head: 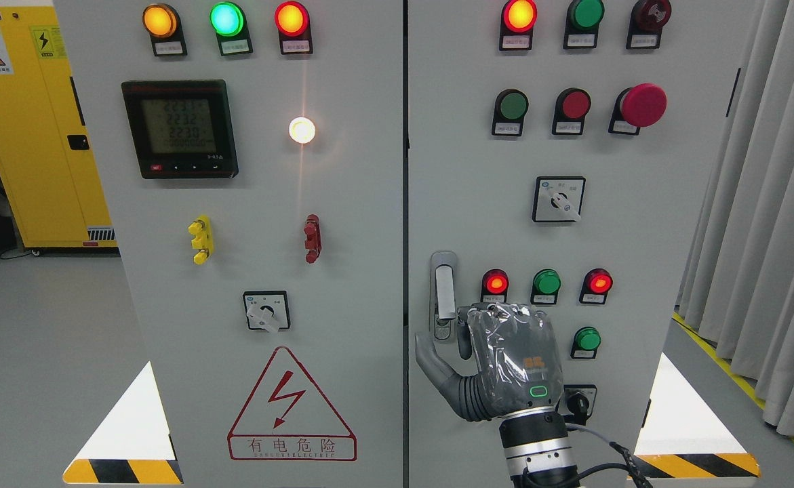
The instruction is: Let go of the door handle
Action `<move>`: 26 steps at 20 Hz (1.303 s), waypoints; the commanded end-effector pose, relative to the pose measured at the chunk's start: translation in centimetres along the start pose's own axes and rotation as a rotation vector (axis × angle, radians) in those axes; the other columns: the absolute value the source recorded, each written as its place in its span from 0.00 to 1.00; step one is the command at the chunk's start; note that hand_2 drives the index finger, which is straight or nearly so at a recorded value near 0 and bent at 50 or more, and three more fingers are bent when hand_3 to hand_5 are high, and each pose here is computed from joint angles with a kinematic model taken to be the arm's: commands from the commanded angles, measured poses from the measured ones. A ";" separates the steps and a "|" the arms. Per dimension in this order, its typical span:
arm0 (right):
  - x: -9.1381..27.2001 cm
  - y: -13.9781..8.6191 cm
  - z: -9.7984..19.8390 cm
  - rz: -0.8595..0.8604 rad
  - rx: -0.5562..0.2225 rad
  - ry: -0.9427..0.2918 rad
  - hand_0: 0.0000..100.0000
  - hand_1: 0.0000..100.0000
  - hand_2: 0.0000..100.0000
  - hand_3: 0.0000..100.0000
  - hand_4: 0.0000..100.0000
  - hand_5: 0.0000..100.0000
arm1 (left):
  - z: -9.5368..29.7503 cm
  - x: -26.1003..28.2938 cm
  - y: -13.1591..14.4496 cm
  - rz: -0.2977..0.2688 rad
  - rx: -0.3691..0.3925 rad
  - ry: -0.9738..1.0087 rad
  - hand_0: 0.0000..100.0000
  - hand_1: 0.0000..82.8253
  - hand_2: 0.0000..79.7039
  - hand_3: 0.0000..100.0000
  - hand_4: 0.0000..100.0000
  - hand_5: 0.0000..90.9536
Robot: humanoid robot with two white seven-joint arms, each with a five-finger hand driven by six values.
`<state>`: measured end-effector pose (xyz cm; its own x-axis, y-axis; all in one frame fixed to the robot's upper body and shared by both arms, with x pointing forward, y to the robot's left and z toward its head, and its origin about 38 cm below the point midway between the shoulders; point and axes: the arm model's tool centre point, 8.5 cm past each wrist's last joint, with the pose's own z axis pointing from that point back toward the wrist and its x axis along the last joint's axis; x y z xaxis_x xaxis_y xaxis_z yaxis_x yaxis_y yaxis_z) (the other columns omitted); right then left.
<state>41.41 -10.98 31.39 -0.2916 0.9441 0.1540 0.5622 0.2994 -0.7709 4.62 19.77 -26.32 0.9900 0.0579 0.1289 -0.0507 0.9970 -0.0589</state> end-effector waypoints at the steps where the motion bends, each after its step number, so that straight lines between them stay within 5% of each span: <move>1: -0.3 0.3 -0.7 0.001 0.004 0.015 0.33 0.39 0.91 1.00 0.99 0.98 | 0.0 0.0 0.0 0.000 0.000 -0.001 0.12 0.67 0.00 0.00 0.00 0.00; 26: 0.1 1.0 -1.4 -0.018 0.018 0.044 0.37 0.44 0.91 1.00 0.99 0.98 | 0.0 0.0 0.0 0.000 0.000 -0.001 0.12 0.67 0.00 0.00 0.00 0.00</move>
<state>42.75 -10.59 31.77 -0.2699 0.9447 0.1863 0.5504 0.3101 -0.7752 4.62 19.77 -26.32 0.9900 0.0580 0.1289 -0.0507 0.9970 -0.0589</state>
